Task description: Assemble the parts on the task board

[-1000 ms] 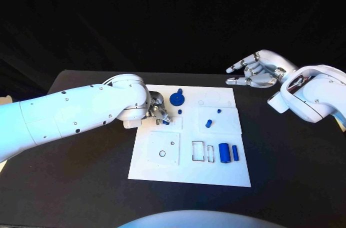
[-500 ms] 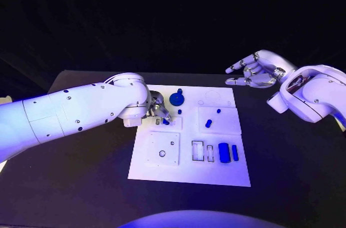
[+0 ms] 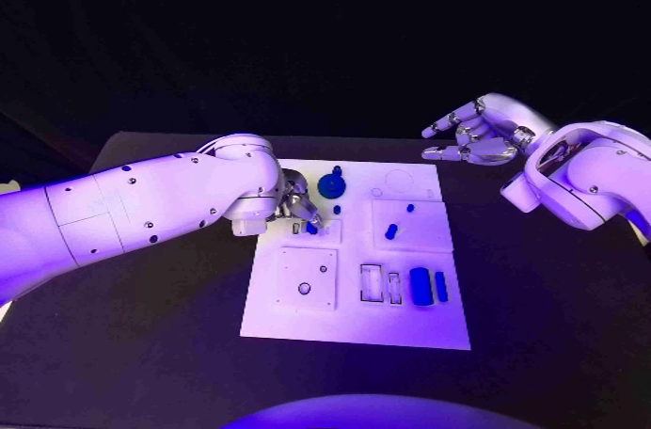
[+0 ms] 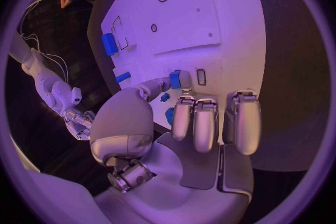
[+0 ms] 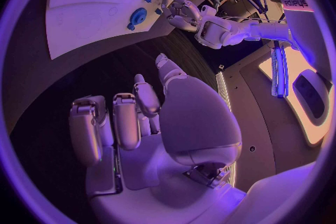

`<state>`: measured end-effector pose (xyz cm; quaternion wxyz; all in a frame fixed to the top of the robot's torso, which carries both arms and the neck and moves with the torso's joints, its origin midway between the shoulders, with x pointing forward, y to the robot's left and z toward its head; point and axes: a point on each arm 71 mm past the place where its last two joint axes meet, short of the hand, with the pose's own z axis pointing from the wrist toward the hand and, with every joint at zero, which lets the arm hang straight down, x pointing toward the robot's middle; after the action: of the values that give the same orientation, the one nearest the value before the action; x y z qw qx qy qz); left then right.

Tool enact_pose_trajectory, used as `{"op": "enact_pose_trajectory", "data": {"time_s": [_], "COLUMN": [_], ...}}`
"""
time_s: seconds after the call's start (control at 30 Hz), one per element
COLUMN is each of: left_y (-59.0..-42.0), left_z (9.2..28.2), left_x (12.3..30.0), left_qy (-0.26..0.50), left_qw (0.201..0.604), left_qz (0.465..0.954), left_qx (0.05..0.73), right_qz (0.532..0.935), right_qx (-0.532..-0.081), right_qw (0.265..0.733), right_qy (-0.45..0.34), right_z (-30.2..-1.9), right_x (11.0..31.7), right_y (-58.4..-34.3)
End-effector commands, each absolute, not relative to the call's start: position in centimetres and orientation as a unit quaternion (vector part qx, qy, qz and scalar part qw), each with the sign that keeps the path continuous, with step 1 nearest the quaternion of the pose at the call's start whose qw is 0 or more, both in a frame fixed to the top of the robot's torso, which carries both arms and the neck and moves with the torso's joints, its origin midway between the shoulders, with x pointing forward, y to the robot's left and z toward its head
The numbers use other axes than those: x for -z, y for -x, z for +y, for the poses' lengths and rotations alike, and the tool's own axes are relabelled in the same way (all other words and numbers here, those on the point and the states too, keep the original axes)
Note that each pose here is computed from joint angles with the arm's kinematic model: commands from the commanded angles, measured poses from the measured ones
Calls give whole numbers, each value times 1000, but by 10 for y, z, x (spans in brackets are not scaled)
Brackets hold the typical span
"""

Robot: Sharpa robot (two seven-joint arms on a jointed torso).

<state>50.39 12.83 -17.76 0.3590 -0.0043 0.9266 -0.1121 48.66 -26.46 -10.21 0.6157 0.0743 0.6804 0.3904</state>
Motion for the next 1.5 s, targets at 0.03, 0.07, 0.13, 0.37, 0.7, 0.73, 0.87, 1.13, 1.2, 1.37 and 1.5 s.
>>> {"op": "enact_pose_trajectory", "data": {"time_s": [0.03,0.07,0.13,0.37,0.7,0.73,0.87,1.13,1.2,1.37,1.5], "left_y": [-498,-499,-499,-501,-502,-502,-501,-501,-501,-501,-502], "left_z": [132,132,131,131,132,132,132,131,132,132,132], "left_x": [189,189,190,192,194,194,195,195,195,195,195], "left_qy": [9,8,7,4,0,-1,-3,-7,-6,-5,-3], "left_qw": [328,328,327,322,317,317,315,313,313,316,317], "left_qz": [943,943,944,946,948,948,949,949,949,948,948], "left_qx": [50,49,48,42,36,36,35,33,33,33,33], "right_qz": [685,685,685,685,686,686,686,685,685,685,685], "right_qx": [-391,-391,-391,-394,-395,-395,-395,-395,-395,-395,-395], "right_qw": [611,611,611,609,608,608,608,608,608,609,609], "right_qy": [-69,-69,-68,-66,-65,-65,-65,-65,-65,-65,-65], "right_z": [-263,-263,-262,-261,-260,-260,-260,-260,-260,-260,-260], "right_x": [103,103,103,102,102,102,102,102,102,102,102], "right_y": [-486,-485,-485,-483,-482,-482,-482,-481,-481,-481,-481]}}
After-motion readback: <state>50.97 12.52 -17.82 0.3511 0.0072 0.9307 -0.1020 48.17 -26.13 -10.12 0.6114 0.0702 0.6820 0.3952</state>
